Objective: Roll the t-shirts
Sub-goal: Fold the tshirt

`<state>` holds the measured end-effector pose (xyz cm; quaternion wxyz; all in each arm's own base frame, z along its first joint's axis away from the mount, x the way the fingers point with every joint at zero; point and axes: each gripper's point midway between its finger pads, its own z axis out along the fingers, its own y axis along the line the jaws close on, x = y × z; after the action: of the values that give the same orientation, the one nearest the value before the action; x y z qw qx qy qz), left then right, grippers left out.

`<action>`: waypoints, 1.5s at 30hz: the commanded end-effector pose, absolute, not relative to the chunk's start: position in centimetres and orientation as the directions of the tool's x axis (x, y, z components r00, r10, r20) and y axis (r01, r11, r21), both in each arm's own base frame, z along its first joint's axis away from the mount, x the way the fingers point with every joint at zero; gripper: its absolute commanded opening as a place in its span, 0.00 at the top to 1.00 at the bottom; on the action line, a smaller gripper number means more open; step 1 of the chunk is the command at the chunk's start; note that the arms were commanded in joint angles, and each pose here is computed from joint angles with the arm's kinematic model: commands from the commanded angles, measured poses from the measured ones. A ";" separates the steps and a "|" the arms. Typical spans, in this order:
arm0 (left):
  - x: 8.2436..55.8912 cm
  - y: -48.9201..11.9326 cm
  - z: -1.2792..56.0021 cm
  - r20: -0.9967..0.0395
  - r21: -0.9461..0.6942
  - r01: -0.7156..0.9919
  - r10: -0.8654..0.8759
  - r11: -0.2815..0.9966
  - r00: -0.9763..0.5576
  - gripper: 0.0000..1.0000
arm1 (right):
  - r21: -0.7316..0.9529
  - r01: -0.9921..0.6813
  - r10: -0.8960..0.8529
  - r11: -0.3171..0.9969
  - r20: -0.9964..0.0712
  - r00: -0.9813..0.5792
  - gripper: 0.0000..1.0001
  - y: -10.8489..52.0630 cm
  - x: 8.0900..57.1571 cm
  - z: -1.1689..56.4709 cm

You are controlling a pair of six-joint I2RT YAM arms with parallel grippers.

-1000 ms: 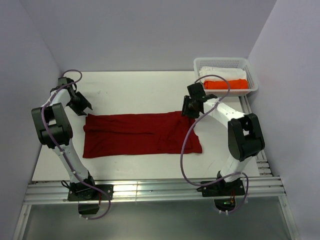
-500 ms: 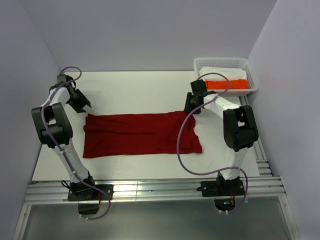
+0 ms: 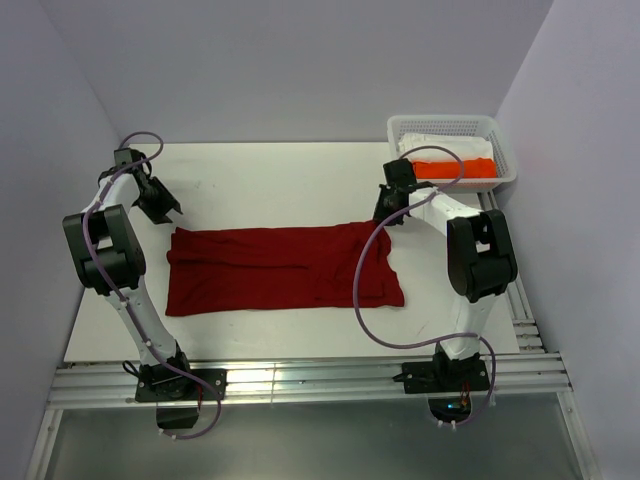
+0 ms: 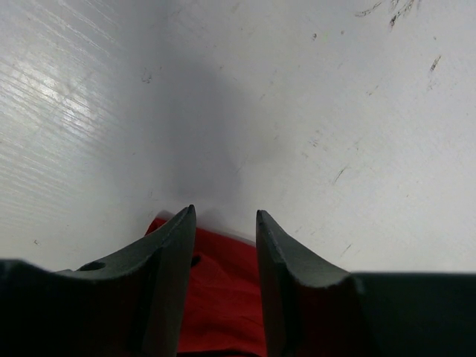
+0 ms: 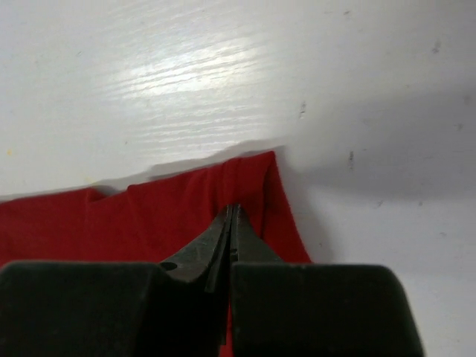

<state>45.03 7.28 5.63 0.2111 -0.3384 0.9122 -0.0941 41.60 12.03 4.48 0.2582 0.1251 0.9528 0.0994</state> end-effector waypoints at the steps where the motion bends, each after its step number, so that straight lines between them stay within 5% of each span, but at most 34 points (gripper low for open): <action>1: 45.1 6.9 5.8 -0.327 -0.325 -0.554 -0.641 0.766 -0.694 0.55 | 0.247 0.263 0.356 0.933 -0.510 -0.783 1.00 9.8 43.4 5.2; 12: 41.7 6.3 5.6 -0.309 -0.315 -0.569 -0.649 0.760 -0.696 0.53 | 0.302 0.263 0.386 0.916 -0.491 -0.781 1.00 9.7 43.7 5.1; 13: 41.5 6.5 5.6 -0.311 -0.313 -0.572 -0.651 0.758 -0.693 0.52 | 0.333 0.233 0.376 0.914 -0.479 -0.793 0.97 10.4 43.6 5.3; 16: 41.0 6.8 5.3 -0.304 -0.310 -0.583 -0.660 0.750 -0.687 0.52 | 0.373 0.186 0.360 0.909 -0.476 -0.803 0.67 11.4 43.7 5.8; 26: 41.6 6.8 5.7 -0.296 -0.359 -0.573 -0.672 0.737 -0.679 0.56 | 0.409 0.126 0.320 0.904 -0.449 -0.835 0.59 13.2 43.1 5.2; 34: 42.1 6.0 5.3 -0.284 -0.376 -0.552 -0.660 0.744 -0.696 0.50 | 0.368 0.122 0.280 0.922 -0.413 -0.866 0.63 14.5 42.0 3.6; 42: 42.4 5.6 4.8 -0.276 -0.378 -0.550 -0.658 0.744 -0.701 0.57 | 0.315 0.136 0.267 0.939 -0.421 -0.867 1.00 13.7 42.2 3.2; 45: 42.6 5.6 4.8 -0.281 -0.381 -0.549 -0.659 0.744 -0.698 0.59 | 0.294 0.152 0.276 0.944 -0.444 -0.853 1.00 13.1 42.7 3.8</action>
<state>41.38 5.78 4.08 0.1835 -0.3417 0.9133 -0.1242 41.18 13.95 2.32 0.2198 0.1078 0.9584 0.1465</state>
